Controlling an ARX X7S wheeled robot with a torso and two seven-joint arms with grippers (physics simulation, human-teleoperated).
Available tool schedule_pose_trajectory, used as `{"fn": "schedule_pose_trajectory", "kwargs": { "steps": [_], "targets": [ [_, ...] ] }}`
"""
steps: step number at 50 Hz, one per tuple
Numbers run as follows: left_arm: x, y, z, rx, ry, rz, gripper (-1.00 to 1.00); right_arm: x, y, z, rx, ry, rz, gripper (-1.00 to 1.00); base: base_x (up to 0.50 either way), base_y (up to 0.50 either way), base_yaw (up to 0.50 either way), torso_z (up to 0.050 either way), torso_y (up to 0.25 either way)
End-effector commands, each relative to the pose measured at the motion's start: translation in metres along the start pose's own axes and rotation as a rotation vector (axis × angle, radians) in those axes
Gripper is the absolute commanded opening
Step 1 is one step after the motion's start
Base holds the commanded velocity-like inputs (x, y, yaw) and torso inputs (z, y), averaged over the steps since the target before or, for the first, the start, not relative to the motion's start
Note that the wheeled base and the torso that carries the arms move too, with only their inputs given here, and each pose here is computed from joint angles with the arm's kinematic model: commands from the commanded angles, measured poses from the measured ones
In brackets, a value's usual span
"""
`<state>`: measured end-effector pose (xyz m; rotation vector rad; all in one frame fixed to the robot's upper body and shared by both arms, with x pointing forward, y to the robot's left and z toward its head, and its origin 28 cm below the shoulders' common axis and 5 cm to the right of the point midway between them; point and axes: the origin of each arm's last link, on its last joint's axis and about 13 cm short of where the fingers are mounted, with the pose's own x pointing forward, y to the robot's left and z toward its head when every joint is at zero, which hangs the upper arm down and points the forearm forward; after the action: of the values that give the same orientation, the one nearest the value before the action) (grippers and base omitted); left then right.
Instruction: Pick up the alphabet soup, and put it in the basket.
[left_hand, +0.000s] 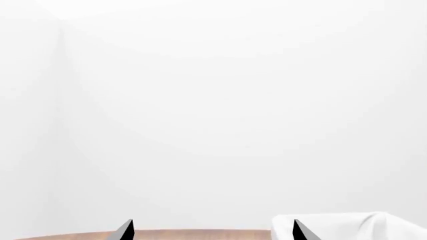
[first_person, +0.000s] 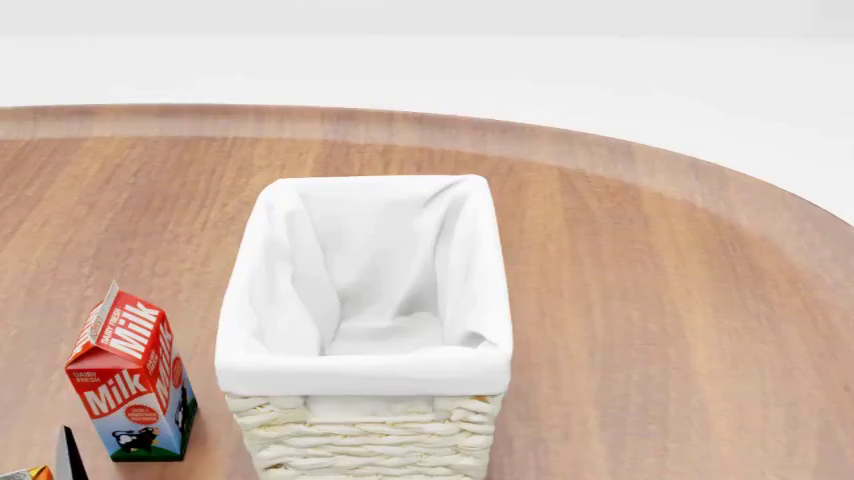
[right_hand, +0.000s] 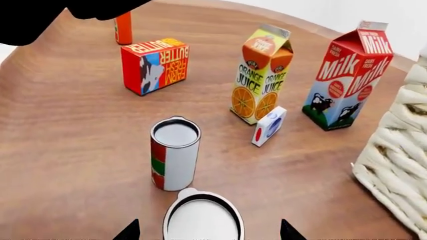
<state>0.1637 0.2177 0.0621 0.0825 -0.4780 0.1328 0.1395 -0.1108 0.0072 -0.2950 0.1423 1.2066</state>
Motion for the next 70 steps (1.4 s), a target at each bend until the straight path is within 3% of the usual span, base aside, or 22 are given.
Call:
{"fn": "schedule_pose_trajectory", "kwargs": {
  "steps": [1, 70],
  "targets": [
    [0.000, 0.000, 0.000, 0.000, -0.001, 0.000, 1.00, 0.002, 0.000, -0.002, -0.008, 0.016, 0.003, 1.00, 0.00, 0.00, 0.00, 0.000, 0.000],
    [-0.002, 0.000, 0.005, 0.000, -0.009, 0.000, 1.00, 0.017, 0.001, -0.017, -0.035, 0.109, 0.032, 1.00, 0.00, 0.00, 0.00, 0.000, 0.000]
  ]
}}
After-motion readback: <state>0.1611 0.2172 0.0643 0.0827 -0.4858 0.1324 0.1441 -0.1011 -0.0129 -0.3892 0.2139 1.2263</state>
